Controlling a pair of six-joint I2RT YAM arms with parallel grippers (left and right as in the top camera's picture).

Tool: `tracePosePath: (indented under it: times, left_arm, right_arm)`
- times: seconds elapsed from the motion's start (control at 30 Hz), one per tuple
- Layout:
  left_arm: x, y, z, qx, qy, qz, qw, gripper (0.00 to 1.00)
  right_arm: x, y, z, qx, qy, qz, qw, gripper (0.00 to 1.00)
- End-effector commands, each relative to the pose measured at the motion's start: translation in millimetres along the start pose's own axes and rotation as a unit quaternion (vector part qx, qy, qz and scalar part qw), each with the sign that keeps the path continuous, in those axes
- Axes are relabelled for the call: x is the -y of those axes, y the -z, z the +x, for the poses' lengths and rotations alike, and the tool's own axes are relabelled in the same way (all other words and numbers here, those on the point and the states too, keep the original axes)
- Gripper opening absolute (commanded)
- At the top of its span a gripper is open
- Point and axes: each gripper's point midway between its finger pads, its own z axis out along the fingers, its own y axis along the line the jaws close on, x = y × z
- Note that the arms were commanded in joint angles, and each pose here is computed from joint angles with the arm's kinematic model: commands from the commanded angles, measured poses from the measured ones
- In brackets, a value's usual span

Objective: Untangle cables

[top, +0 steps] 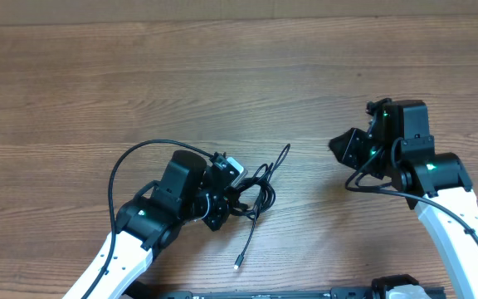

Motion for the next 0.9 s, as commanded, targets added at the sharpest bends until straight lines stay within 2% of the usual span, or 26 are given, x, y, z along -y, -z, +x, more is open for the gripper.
tracePosePath:
  times: [0.0,0.43,0.7,0.87]
  left_arm:
    - [5,2,-5,0.009,-0.017,0.012,1.000,0.04]
    - [5,2,-6,0.012,-0.018,0.012,1.000,0.04]
    - [6,2,-9,0.018,-0.020,0.016,1.000,0.04]
    - [11,3,-13,0.026,-0.024,0.031,0.999,0.04]
  right_arm:
    - [-19,-4,24,-0.059,-0.016,-0.069,0.996,0.29]
    - [-28,-44,70,-0.169,-0.035,-0.165,0.971,0.30]
    - [-58,-51,65,-0.172,0.006,-0.267,0.948,0.33]
    - [-61,-52,61,-0.165,0.008,-0.272,0.948,0.34]
